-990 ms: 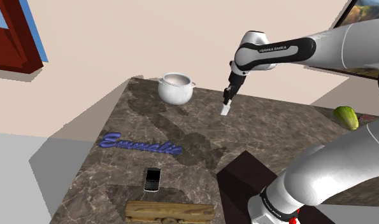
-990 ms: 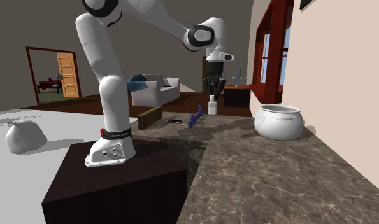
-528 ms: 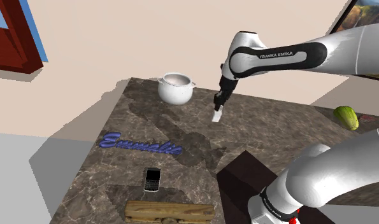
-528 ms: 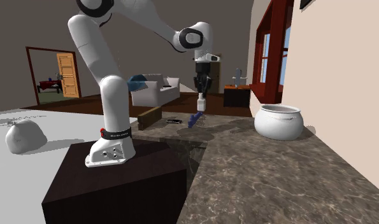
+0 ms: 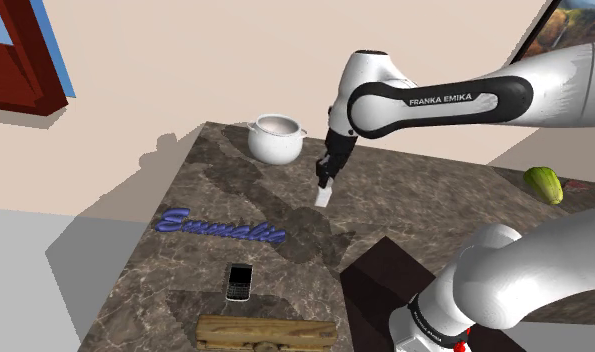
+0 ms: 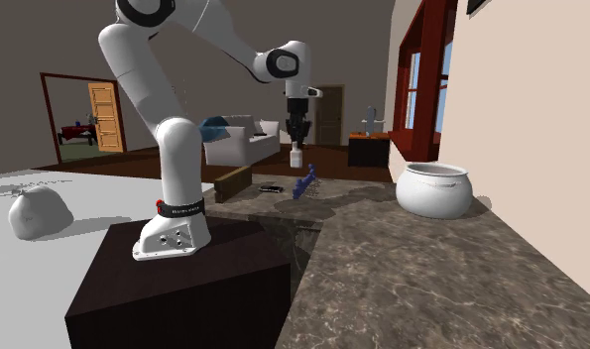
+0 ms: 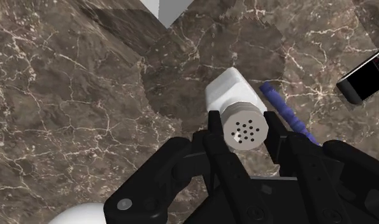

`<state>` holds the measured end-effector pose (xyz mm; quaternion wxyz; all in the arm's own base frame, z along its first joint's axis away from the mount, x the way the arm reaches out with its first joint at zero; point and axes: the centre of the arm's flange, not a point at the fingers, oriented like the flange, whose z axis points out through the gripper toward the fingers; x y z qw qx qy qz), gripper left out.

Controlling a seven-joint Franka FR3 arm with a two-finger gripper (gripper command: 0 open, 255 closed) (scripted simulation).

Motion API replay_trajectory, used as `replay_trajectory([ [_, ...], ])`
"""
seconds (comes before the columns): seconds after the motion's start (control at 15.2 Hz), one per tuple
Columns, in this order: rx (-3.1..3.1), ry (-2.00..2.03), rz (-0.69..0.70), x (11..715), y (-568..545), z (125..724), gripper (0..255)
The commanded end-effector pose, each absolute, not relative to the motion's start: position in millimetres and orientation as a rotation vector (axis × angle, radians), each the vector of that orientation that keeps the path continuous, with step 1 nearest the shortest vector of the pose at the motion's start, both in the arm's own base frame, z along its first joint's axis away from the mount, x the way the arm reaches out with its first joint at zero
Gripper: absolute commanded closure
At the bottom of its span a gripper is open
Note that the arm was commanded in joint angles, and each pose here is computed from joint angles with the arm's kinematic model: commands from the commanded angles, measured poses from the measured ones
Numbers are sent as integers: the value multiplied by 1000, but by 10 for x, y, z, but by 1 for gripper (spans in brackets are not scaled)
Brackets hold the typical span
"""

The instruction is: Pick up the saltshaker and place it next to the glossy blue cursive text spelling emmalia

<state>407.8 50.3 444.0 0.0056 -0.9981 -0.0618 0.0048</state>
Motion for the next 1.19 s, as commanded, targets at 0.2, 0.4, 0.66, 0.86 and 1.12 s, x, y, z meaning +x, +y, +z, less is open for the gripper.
replay_trajectory([
  [0.2,-3124,-192,15,3983,1054,4444,255],
  [0.4,-3124,-192,15,3983,1054,4286,255],
  [0.66,-3124,-192,15,3983,1054,4075,255],
  [0.86,-3124,-192,15,3983,1054,3916,255],
  [1.12,-3124,-192,15,3983,1054,3705,255],
])
